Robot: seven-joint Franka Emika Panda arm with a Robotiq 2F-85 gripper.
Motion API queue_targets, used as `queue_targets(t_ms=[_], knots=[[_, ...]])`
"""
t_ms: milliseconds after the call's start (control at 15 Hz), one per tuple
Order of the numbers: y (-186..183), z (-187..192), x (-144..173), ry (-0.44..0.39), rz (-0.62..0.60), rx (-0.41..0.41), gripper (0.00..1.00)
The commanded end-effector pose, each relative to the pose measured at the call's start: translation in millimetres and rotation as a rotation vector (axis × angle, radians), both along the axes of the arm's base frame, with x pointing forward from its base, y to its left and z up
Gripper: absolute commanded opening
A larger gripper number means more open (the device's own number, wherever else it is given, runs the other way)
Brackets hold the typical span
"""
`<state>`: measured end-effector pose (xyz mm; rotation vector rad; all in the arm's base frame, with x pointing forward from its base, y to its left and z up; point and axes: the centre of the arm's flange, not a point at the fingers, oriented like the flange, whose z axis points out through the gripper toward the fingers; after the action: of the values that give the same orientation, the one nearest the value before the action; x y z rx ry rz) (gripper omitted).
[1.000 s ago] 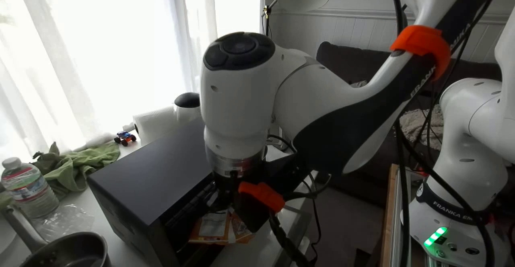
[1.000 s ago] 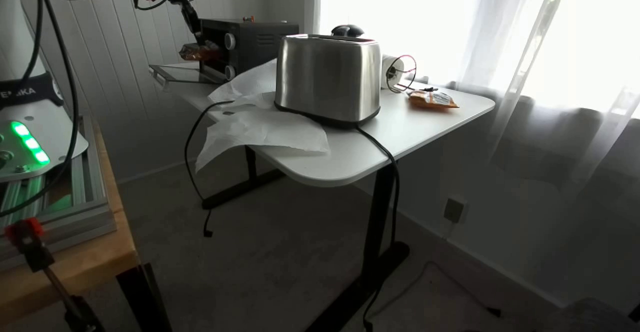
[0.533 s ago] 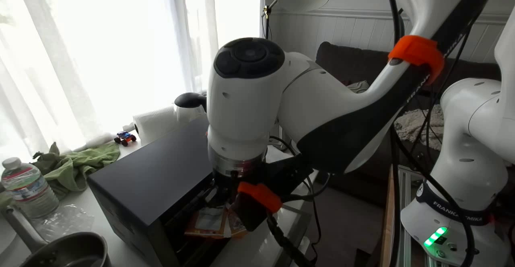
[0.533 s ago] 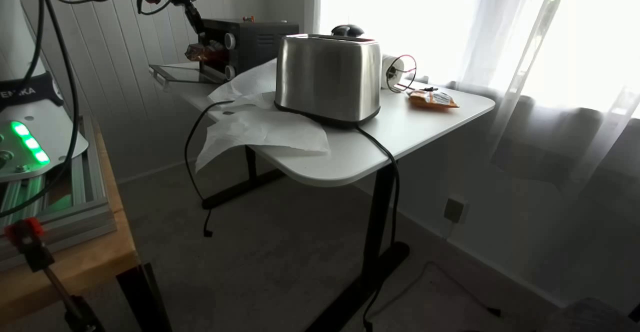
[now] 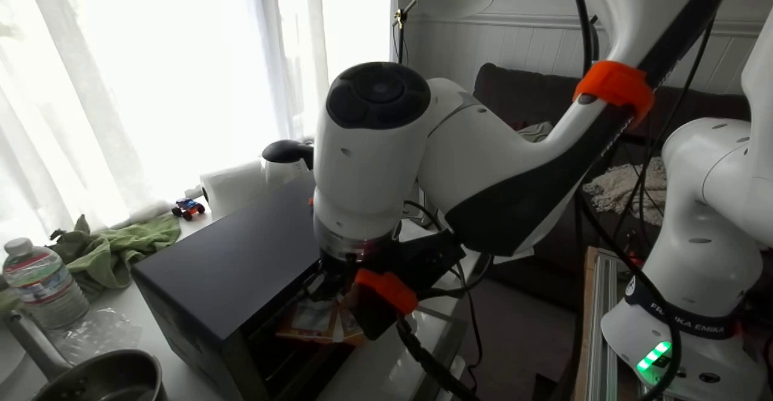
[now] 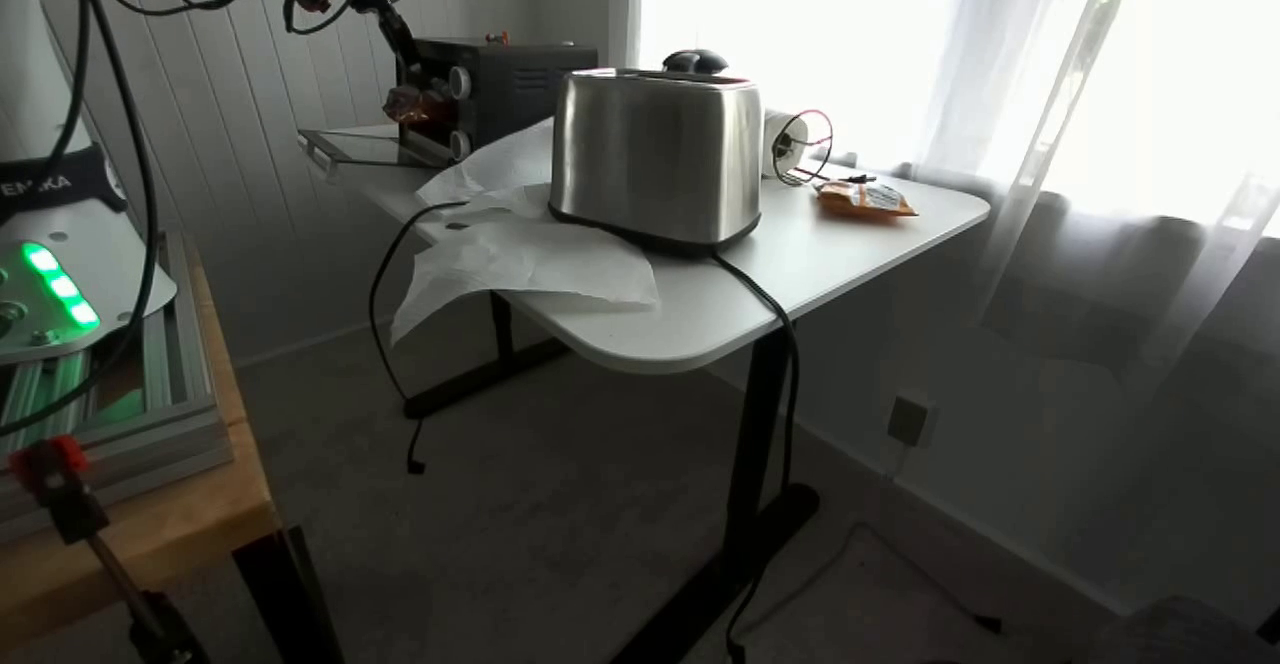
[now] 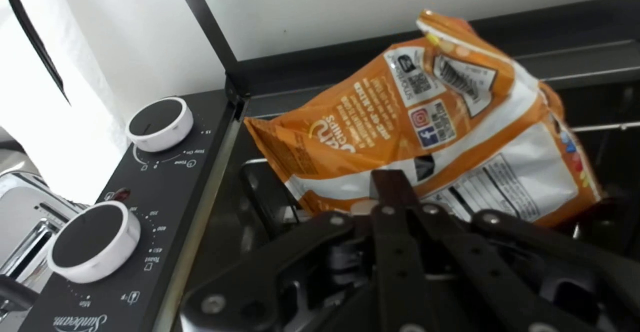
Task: Open the microwave door and put the orange packet in the microwave
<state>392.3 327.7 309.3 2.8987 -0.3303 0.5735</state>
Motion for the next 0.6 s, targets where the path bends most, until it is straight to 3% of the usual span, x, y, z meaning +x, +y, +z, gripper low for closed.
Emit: queue_targets(t_ms=[0, 267, 333, 400, 533], knots=[[-4.3, -3.5, 2.4, -0.098, -0.026, -0.013, 0.00], [-3.9, -8.0, 5.2, -0.152, -0.048, -0.017, 0.01], [-4.1, -8.2, 4.7, -0.162, -0.053, -0.022, 0.26], [-4.8, -8.3, 4.2, -0.171, -0.063, -0.024, 0.27], [-4.8, -9.3, 2.4, -0.184, -0.063, -0.022, 0.39]])
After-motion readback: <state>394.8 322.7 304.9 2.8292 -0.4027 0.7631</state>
